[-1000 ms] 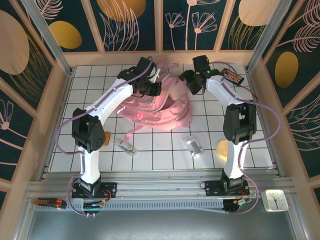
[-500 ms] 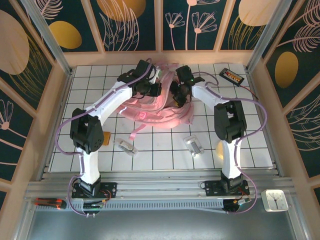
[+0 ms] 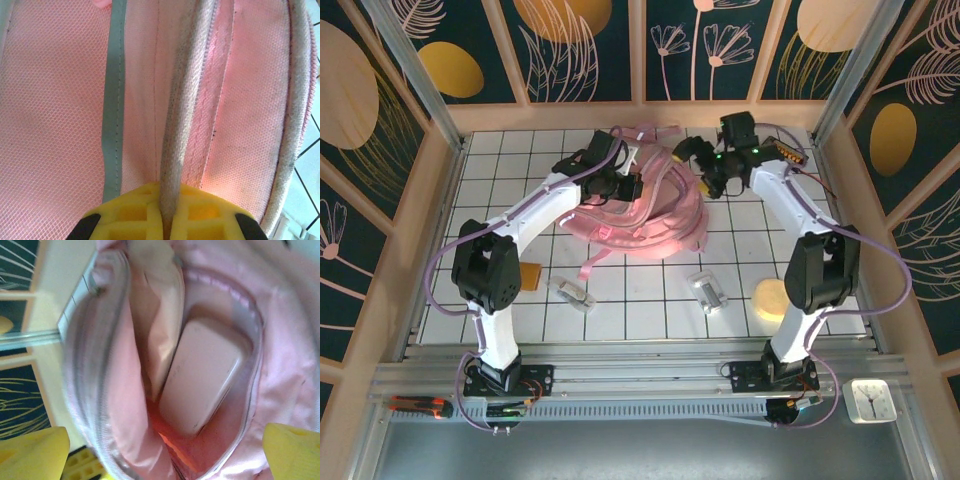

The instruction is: Pack books, pencil case, and school supplies into a backpack

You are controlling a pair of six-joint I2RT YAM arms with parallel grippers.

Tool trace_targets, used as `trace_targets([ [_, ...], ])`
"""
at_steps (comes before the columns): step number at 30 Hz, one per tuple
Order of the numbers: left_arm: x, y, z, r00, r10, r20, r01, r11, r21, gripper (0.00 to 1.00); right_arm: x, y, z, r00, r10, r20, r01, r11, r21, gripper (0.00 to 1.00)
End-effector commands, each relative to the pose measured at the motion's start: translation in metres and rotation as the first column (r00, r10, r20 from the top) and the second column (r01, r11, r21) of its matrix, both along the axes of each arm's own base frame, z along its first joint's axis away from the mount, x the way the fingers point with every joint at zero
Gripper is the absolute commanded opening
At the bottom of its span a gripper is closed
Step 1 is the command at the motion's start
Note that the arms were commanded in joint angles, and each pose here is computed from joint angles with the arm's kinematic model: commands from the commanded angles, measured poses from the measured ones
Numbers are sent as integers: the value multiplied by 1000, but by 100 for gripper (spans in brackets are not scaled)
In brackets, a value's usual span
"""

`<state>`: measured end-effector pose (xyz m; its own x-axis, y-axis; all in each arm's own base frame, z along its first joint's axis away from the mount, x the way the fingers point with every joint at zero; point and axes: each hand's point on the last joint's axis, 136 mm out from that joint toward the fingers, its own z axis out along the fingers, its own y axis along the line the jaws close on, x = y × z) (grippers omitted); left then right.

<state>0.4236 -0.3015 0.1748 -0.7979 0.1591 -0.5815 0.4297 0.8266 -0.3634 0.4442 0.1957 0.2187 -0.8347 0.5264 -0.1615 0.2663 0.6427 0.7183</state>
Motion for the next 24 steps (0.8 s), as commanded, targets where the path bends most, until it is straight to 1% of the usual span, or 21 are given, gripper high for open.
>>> trace_targets([
  [1,3,1,10,999,-21,40,21,1000,-16,0,2,-18,-28,996,67,-51,-72,992,-101,99],
  [3,3,0,10,999,-26,34,27,999,-19,0,12,-21,-48,990,118,-78,-130,977,-168,99],
  [5,2,-1,8,999,-30,28,30,999,-17,0,28,-21,-58,986,159,-51,-166,960,-225,99],
  [8,3,-1,8,999,-32,27,32,999,-20,0,50,-24,-75,982,188,-20,-187,948,-258,98],
  [12,3,-3,8,999,-37,24,38,999,-20,0,63,-20,-99,973,231,-25,-229,935,-272,87],
  [15,4,-3,9,999,-41,27,41,999,-20,0,69,-16,-112,966,256,-27,-253,925,-284,74],
  [16,5,-3,10,999,-44,30,45,999,-21,0,71,-15,-114,965,263,-20,-257,921,-293,67],
  [19,6,1,13,998,-45,38,45,999,-13,0,82,-15,-108,964,266,17,-246,914,-323,39],
  [21,10,6,19,998,-30,59,30,1000,-8,0,88,-16,-92,964,257,66,-217,909,-357,9],
  [22,11,9,23,997,-20,74,21,1000,-8,0,91,-16,-79,963,251,102,-195,904,-379,0],
  [24,14,17,31,995,-1,102,1,1000,-5,0,94,-17,-51,956,239,171,-148,894,-423,0],
])
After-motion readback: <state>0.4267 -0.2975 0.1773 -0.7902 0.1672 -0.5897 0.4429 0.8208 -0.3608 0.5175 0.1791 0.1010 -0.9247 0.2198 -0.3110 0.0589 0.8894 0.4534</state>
